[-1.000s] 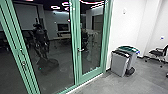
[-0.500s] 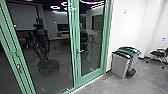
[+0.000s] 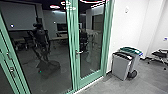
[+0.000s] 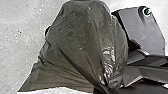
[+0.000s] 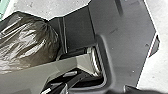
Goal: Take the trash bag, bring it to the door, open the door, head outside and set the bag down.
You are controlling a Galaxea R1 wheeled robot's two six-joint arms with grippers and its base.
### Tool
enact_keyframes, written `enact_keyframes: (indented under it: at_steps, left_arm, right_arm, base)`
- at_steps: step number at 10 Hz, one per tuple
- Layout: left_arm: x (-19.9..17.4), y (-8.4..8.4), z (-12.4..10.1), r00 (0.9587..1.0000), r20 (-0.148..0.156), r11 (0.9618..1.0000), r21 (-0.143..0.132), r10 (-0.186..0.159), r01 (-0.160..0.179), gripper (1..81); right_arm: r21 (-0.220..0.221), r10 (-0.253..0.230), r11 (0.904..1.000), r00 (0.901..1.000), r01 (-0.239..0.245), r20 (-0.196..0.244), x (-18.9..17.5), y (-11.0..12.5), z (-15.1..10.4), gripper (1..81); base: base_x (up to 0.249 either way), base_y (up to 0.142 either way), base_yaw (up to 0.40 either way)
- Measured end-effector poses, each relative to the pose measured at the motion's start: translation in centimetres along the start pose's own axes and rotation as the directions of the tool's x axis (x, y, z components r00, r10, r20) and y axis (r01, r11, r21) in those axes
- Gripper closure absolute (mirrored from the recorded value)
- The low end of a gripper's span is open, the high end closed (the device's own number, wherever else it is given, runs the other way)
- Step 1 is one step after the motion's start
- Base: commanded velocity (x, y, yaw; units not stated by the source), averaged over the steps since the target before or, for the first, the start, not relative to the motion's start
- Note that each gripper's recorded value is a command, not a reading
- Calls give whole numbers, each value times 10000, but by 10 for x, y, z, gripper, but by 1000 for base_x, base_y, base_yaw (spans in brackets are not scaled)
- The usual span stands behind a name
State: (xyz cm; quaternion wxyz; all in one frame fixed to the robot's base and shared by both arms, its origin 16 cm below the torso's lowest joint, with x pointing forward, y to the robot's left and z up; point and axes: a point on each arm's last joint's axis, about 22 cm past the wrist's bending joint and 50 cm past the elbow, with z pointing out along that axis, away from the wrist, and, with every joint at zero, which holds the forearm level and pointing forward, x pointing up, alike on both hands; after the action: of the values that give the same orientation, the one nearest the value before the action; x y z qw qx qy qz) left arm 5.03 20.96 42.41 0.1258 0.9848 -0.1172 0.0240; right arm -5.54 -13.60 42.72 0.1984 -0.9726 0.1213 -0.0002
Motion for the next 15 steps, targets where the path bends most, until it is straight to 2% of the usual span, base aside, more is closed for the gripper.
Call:
enact_keyframes:
  at_steps: [2, 12, 15]
  left_arm:
    - [1, 6, 1, 10000, -18, 10000, -80, 11, -11, 811]
    - [0, 5, 1, 10000, -7, 10000, -70, 8, -8, 811]
    - [1, 8, 1, 10000, -16, 9999, -113, 15, -15, 811]
  right_arm:
    - [3, -14, 10000, 10000, 14, -43, 3, 0, 0, 10]
    - [-11, -83, 10000, 10000, 83, -9, 1, 1, 0, 10]
    - [-48, -90, 9999, 10000, 90, -18, 2, 4, -1, 10]
  base:
    - [168, -77, 0]
    - [168, -78, 0]
    - [168, 0, 0]
